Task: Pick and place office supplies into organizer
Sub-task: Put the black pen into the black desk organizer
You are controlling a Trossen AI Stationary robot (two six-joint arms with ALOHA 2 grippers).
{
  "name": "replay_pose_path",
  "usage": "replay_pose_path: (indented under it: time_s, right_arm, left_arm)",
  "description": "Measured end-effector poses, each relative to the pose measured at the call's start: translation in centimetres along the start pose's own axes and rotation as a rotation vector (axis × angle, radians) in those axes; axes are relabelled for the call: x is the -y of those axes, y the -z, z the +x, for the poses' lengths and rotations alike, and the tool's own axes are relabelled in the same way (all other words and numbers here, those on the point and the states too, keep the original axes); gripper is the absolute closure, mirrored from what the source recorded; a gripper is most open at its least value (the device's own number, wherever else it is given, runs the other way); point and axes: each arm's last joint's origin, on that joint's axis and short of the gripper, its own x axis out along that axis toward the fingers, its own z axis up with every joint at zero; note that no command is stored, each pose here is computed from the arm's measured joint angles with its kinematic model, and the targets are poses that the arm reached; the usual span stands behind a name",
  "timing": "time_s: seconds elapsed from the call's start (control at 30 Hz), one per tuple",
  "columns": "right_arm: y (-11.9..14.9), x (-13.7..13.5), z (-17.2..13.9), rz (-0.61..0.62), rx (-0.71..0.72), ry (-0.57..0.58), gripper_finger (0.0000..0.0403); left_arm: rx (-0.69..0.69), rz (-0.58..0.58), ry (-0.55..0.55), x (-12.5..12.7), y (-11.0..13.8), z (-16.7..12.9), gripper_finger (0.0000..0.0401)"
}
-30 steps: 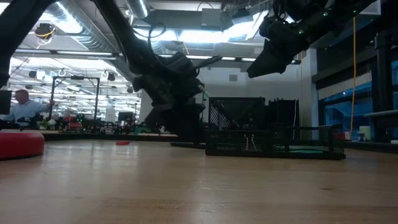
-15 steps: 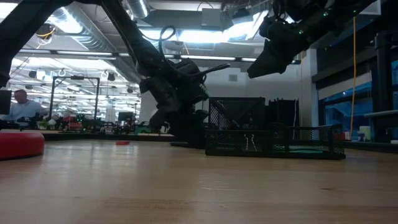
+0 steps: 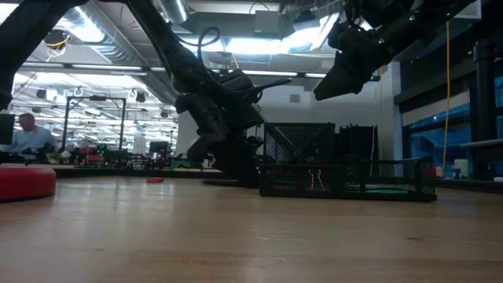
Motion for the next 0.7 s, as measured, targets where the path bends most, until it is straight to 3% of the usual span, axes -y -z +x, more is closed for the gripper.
replay_pose_path:
  time_s: [0.3,0.7]
  right_arm:
    - [0.0,0.0,0.0,0.000,-0.001,0.000,0.0241]
    - [0.0,0.0,0.0,0.000,-0.002,0.000,0.0241]
  left_arm:
    - [0.039,0.009,0.034,0.0,0.0,0.0,0.0361]
    - [0.025,-0.011,0.031,0.1,-0.4,-1.6,0.0362]
